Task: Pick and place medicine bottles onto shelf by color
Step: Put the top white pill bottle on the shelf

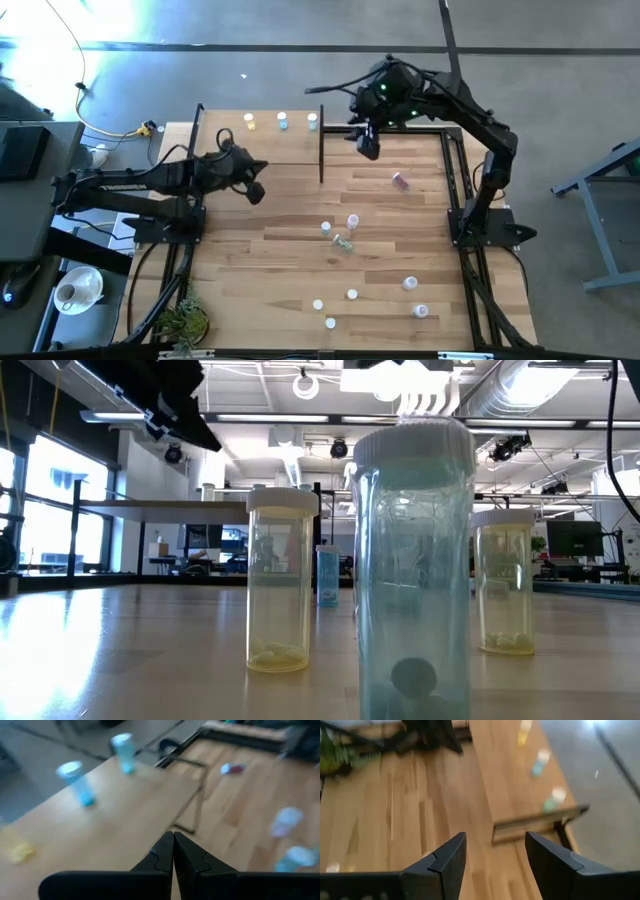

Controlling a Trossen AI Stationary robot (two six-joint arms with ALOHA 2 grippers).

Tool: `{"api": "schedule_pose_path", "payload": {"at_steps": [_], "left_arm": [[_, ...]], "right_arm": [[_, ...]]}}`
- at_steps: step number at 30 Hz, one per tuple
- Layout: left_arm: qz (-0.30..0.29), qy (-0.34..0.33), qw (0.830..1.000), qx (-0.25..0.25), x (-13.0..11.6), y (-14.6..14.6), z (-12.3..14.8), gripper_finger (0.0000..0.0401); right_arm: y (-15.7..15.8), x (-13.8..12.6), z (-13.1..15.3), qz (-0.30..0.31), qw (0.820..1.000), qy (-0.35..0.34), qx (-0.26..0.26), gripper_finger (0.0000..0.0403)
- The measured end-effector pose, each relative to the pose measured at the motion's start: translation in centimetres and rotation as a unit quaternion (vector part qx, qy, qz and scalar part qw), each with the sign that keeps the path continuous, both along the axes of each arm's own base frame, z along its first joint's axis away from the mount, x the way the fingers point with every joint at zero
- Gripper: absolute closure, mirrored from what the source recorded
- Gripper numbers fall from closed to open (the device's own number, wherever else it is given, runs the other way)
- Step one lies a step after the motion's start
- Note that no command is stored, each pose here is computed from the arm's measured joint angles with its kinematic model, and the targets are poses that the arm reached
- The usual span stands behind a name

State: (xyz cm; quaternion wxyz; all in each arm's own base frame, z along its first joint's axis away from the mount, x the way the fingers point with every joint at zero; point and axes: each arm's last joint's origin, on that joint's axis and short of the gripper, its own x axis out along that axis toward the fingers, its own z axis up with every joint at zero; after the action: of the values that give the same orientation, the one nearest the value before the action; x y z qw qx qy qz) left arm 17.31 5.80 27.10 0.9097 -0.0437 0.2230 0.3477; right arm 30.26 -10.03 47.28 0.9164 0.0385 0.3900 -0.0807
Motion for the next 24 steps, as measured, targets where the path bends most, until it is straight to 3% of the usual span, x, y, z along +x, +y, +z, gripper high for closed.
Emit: {"api": "schedule_pose_path", "payload": {"at_steps": [9,13,24], "left_arm": [[-0.096,-0.109,0.988,0.043,1.1,-1.5,-0.9,0.0401],[-0.119,-0.128,0.983,0.049,1.2,-1.7,-1.8,0.0401],[-0.208,-0.171,0.962,0.042,1.4,-2.2,-1.9,0.0401]], "right_arm": [[1.7,0.5,-5.3,0.017,0.991,0.125,0.046,0.0208],[2.7,-0.4,-8.3,-0.006,0.985,0.167,0.048,0.0208],[5.8,-6.3,-12.9,-0.048,0.991,0.1,0.073,0.0208]]}}
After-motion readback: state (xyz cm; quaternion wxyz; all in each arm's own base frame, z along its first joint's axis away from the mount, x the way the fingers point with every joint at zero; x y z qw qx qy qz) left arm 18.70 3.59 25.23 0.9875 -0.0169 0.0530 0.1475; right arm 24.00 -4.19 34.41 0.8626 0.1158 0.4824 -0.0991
